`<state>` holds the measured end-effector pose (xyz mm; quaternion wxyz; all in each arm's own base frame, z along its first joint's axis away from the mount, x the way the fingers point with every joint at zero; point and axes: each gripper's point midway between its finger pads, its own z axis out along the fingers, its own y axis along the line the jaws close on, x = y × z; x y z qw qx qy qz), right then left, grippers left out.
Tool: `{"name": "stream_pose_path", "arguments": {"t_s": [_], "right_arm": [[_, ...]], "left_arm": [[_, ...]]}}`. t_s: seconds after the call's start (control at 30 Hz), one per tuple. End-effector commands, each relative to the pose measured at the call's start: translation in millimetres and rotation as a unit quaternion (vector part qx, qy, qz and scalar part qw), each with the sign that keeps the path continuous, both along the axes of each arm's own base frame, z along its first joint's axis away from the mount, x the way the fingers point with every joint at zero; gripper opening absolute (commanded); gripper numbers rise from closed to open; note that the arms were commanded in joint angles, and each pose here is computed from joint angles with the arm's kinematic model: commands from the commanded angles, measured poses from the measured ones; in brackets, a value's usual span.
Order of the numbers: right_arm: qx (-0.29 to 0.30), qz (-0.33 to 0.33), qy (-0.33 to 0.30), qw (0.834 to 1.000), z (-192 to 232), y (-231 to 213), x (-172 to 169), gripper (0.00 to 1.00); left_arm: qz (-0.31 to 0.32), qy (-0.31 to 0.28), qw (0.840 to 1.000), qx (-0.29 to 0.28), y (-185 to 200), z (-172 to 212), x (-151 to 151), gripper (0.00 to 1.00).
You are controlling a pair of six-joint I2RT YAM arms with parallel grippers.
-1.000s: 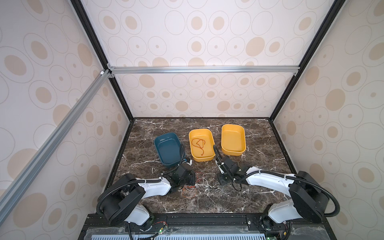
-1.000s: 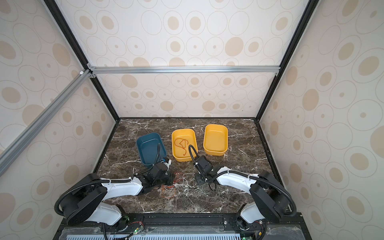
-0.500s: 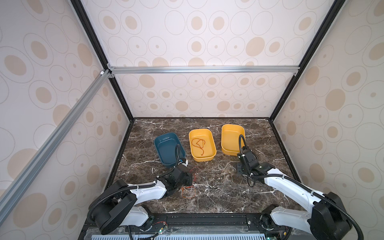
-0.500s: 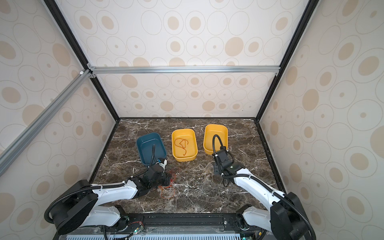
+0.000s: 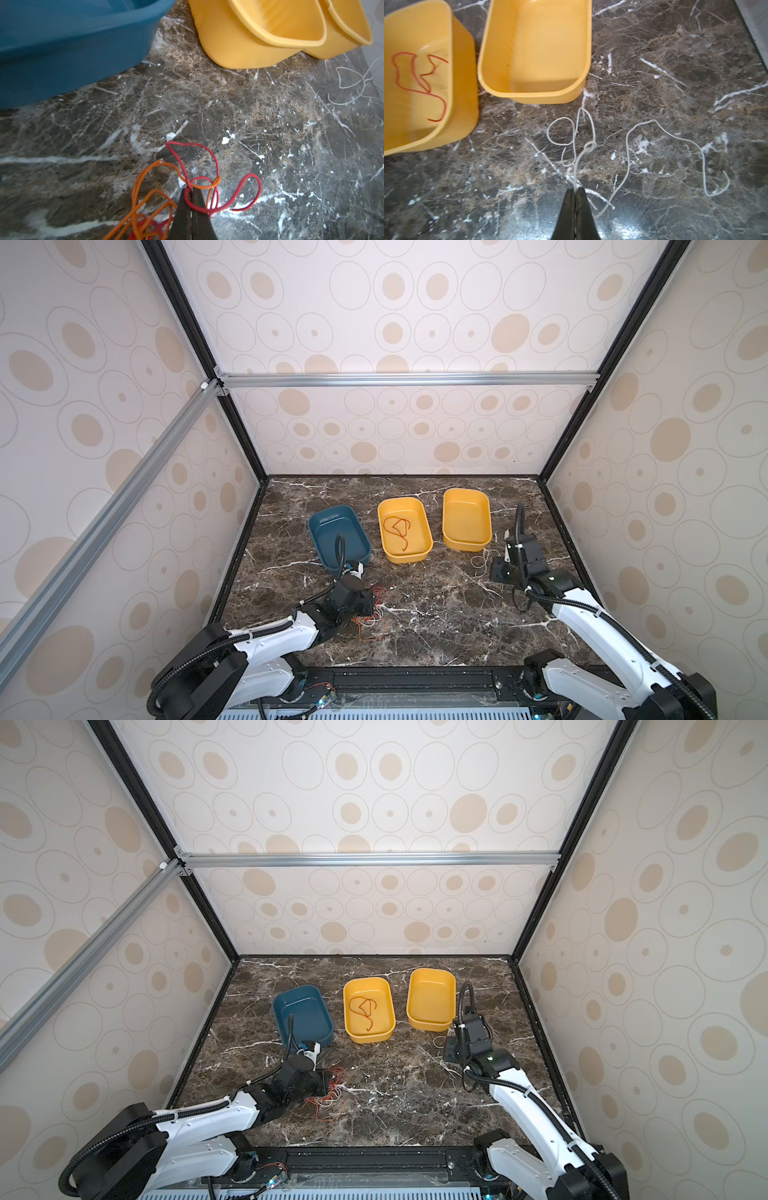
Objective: Untangle the cables
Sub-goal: 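Lift the white wire with the right gripper toward the farther yellow tub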
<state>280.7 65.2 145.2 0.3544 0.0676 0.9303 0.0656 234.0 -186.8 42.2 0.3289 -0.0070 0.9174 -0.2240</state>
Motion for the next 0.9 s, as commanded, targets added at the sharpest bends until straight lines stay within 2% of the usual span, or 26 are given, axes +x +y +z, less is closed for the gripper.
{"name": "stream_pose_path", "arguments": {"t_s": [0.0, 0.27, 0.37, 0.63, 0.87], "right_arm": [[0.055, 0.054, -0.026, 0.997, 37, 25, 1, 0.0], [0.16, 0.151, -0.073, 0.973, 107, 70, -5, 0.0], [0.175, 0.161, -0.108, 0.965, 133, 76, 2, 0.0], [0.179, 0.173, -0.194, 0.949, 204, 88, 44, 0.0], [0.128, 0.174, -0.28, 0.935, 257, 87, 85, 0.0]], "left_arm": [[0.01, 0.003, 1.0, -0.006, 2, 1, 2, 0.0], [-0.007, -0.015, 0.999, -0.035, -11, 13, 6, 0.0], [-0.013, -0.02, 0.999, -0.048, -15, 17, 7, 0.0], [-0.02, -0.031, 0.997, -0.068, -23, 25, 11, 0.0], [-0.019, -0.029, 0.996, -0.077, -24, 21, 9, 0.0]]}}
